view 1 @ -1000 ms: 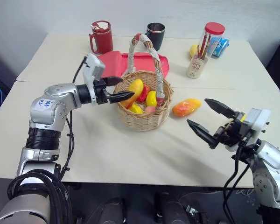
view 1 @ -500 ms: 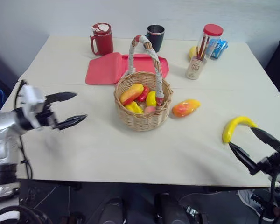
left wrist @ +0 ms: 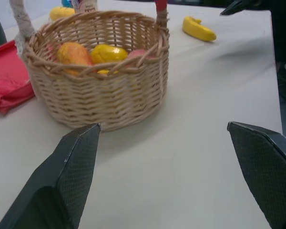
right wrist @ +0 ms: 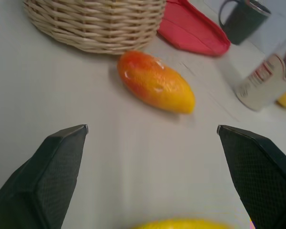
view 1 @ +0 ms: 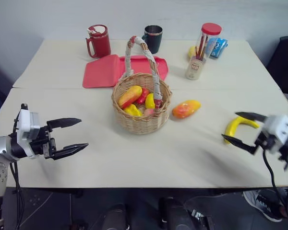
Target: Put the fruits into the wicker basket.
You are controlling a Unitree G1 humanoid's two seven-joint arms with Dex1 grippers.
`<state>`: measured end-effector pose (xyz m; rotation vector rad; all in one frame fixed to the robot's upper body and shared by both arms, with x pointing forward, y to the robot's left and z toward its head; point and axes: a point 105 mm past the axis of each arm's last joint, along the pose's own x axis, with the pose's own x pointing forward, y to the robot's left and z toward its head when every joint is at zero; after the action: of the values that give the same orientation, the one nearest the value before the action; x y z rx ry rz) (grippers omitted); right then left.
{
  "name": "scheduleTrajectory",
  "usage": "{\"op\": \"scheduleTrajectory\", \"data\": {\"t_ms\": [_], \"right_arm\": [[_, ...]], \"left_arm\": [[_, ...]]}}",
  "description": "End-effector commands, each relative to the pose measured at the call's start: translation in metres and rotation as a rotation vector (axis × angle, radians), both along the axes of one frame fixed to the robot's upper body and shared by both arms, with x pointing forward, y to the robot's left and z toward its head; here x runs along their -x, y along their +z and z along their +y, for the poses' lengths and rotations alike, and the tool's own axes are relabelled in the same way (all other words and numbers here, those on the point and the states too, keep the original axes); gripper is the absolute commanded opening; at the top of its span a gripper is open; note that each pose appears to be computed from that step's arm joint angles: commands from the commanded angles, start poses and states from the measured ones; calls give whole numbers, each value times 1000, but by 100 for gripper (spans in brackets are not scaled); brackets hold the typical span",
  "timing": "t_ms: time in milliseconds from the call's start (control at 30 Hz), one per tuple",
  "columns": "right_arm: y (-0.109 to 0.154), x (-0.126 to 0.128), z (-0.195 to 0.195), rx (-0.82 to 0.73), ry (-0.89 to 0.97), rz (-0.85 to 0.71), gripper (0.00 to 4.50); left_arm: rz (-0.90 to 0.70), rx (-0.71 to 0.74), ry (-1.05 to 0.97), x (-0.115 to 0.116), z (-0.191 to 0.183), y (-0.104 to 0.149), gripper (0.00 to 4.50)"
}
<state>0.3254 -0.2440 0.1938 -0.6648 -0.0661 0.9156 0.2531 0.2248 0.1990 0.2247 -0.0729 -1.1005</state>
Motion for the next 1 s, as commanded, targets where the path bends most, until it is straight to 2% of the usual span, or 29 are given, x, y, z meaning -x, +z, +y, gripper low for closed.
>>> {"op": "scheduleTrajectory", "data": {"t_ms": [33, 167, 333, 567, 667, 800, 900, 1000], "right_arm": [[-8, -27, 19, 154, 89, 88, 450], [-5, -63, 46, 224, 102, 126, 450], [-8, -80, 65, 400, 149, 124, 450], [-22, -92, 71, 600, 123, 167, 450], [-26, -95, 67, 625, 93, 174, 391], [-16, -93, 64, 568, 92, 172, 280], [3, -87, 59, 467, 115, 203, 277], [37, -83, 60, 287, 138, 221, 277]], "left_arm": [[-58, 46, -49, 6, -22, 18, 448], [-74, 83, -44, 7, -33, 23, 448], [-79, 161, -28, 6, -40, 34, 448], [-107, 170, -18, 8, -43, 43, 448], [-110, 170, -8, 8, -44, 44, 450], [-111, 179, 5, 10, -43, 45, 450], [-117, 218, 21, 11, -39, 48, 450], [-143, 353, 58, 8, -30, 65, 450]]}}
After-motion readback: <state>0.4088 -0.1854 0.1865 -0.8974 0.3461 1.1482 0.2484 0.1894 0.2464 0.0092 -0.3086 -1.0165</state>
